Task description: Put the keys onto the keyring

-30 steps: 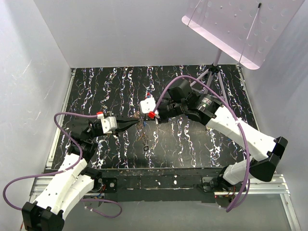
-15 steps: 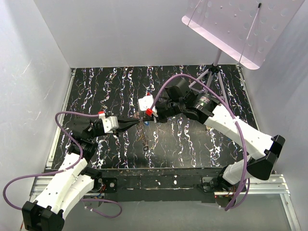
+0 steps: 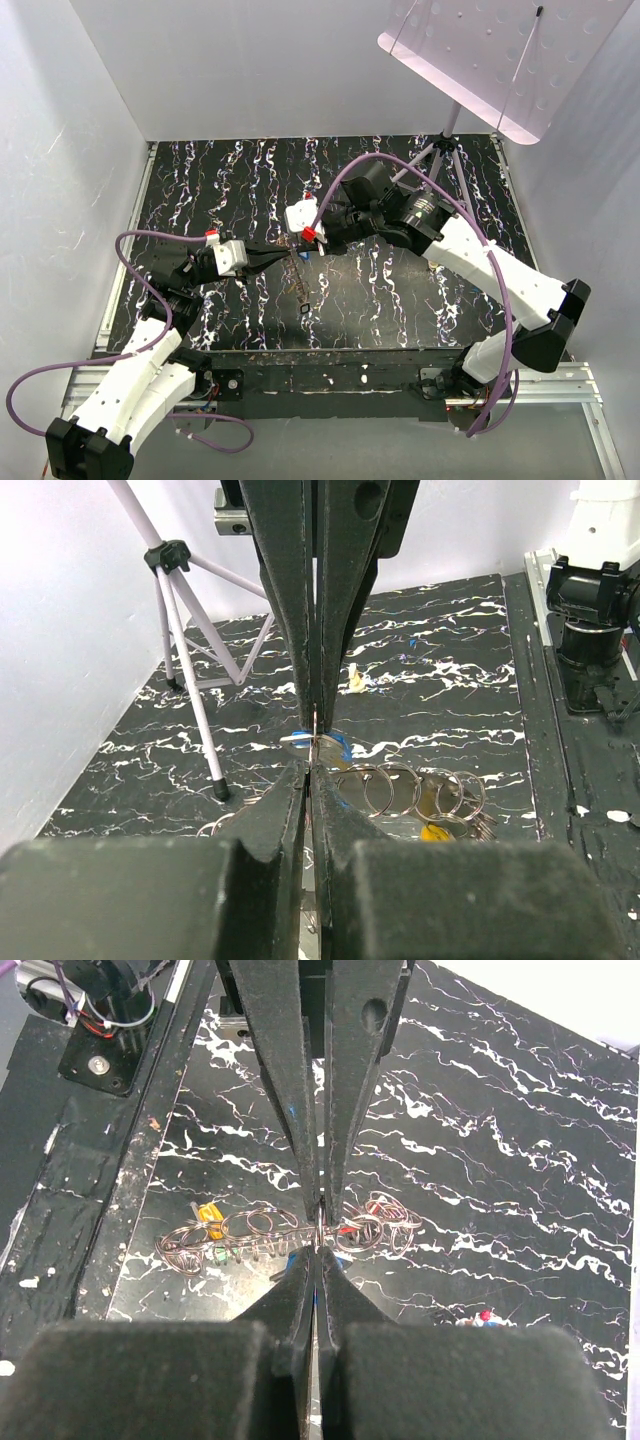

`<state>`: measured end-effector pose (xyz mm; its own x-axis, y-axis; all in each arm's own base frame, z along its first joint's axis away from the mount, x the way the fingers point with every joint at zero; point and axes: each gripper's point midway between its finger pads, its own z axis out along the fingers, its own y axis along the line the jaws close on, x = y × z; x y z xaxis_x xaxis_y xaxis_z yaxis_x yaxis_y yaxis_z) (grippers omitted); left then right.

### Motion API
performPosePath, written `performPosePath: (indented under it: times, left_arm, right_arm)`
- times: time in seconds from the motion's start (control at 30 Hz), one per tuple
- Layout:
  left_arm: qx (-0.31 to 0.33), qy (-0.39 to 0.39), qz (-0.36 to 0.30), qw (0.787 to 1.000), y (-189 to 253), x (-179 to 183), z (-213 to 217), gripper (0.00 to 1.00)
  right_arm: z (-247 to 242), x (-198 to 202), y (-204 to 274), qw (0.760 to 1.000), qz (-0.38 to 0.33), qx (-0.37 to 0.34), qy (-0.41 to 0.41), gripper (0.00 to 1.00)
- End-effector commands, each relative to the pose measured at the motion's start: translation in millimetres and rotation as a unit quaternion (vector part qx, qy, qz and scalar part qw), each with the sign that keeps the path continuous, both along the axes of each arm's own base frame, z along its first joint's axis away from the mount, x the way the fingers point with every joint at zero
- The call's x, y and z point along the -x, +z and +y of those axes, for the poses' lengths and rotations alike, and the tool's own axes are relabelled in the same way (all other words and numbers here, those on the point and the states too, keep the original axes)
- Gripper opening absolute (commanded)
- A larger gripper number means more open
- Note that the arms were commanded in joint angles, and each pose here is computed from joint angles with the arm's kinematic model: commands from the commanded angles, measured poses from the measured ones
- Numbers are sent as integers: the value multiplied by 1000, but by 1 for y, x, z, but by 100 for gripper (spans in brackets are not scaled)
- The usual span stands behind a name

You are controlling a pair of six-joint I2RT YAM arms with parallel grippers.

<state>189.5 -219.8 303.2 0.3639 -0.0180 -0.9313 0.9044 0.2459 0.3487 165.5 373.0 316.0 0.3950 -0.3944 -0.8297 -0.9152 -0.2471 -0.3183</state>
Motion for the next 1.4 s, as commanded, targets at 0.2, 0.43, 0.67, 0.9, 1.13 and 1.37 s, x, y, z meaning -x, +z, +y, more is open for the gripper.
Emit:
performPosePath:
  times: [0.2,0.43,0.67,0.9,1.13,1.37]
  left_arm:
    - [22,10,-22,999,23,1,1,0]
    - [36,28,-3,999,30,-4,4,0]
    - [50,39,9,998,35,-8,7,0]
    - [61,44,17,997,38,-9,8,0]
    - [84,33,26,996,44,-6,7,0]
    - [106,23,30,994,50,-2,6,0]
  right_arm:
    - [4,3,12,999,-32,-6,23,1]
    - [2,1,6,998,-57,4,26,1]
    - [1,-1,-3,996,-79,17,25,1]
    - [-1,-4,-10,995,-95,23,21,1]
    - [-2,-7,-19,995,-98,28,13,1]
    - [4,-7,-15,997,-72,10,-1,1]
